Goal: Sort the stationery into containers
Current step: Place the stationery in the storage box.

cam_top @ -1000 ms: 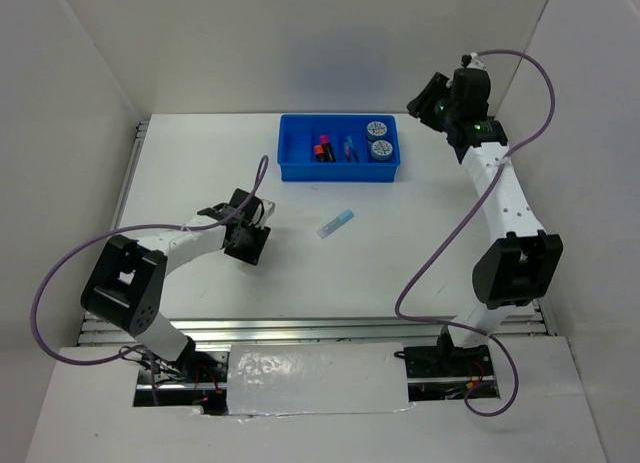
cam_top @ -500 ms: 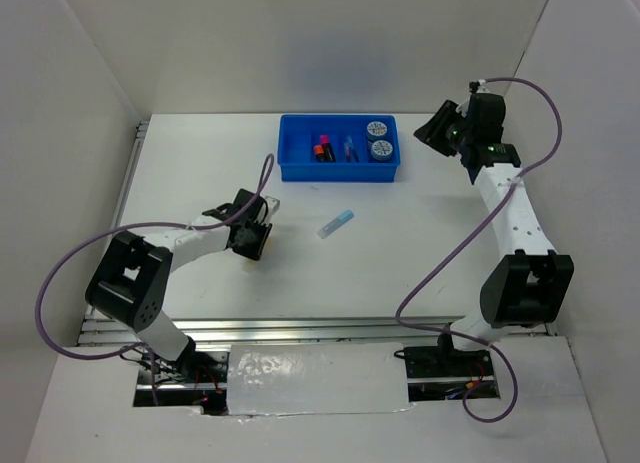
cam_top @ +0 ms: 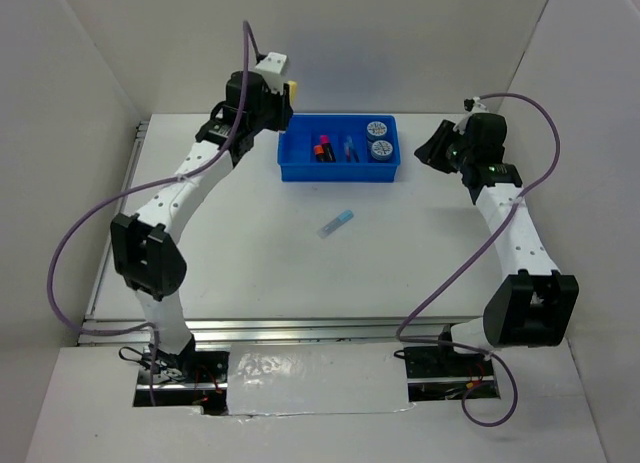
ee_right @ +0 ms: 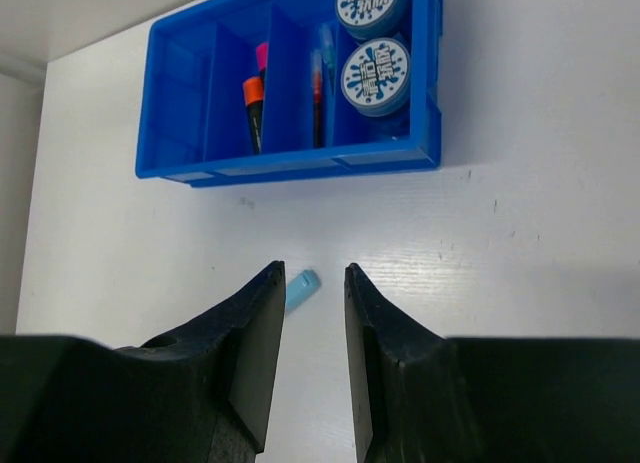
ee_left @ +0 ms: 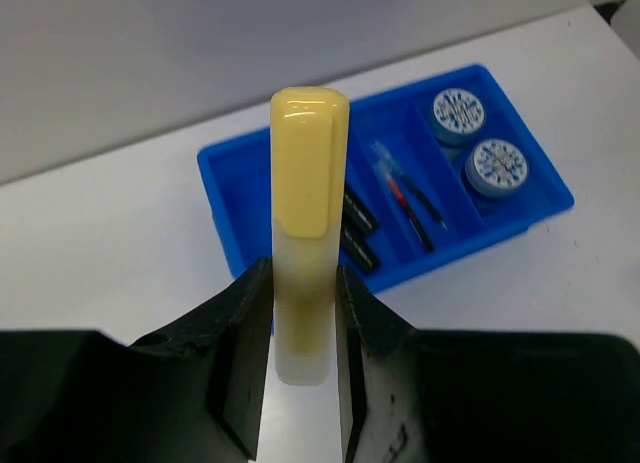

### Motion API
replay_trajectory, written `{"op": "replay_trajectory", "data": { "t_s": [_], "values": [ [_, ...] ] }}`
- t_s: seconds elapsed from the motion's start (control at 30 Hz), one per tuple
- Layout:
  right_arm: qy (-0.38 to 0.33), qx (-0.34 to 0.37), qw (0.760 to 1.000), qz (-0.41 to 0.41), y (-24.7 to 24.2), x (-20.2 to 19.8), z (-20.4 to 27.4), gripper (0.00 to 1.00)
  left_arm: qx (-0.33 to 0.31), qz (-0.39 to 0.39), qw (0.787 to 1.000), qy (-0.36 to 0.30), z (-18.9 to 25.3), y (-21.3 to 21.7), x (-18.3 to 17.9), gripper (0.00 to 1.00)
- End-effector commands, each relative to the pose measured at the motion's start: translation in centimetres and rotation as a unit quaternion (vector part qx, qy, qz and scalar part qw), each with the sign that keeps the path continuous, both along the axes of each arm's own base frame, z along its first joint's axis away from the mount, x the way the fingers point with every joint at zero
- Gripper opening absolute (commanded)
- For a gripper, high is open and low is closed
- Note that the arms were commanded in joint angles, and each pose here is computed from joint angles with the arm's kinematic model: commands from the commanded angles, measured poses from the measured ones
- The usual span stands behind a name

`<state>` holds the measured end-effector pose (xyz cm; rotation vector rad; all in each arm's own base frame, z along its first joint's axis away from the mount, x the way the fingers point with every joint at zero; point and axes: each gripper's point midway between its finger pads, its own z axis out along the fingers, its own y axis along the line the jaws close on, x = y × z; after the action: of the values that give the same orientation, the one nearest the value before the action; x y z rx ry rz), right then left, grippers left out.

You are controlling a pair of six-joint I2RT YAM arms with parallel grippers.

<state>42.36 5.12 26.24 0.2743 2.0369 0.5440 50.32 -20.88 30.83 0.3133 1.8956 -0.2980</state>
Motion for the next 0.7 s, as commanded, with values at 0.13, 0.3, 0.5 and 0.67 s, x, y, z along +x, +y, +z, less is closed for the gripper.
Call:
{"op": "replay_trajectory", "data": {
  "t_s": [0.13,0.3,0.5,0.67],
  "values": [
    [-0.046,-0.017,0.999,0.017,0.0,-0.9,1.9,0.37,-0.050,-0.006,0.998,-0.031,-3.3,-3.2,8.4,0.02],
    [-0.030,-0.006,0.999,0.015,-0.1,-1.2,0.7,0.36,-0.059,0.008,0.998,-0.010,-7.3,-3.7,10.8,0.02],
    [-0.023,-0.011,0.999,0.019,-0.2,-1.1,0.2,0.36,-0.035,0.032,0.999,0.022,-12.1,-3.4,12.4,0.04],
    [-0.020,-0.008,0.999,0.023,0.0,-1.1,0.0,0.36,-0.017,0.047,0.998,0.044,-14.9,-3.0,12.8,0.14]
  ]
}}
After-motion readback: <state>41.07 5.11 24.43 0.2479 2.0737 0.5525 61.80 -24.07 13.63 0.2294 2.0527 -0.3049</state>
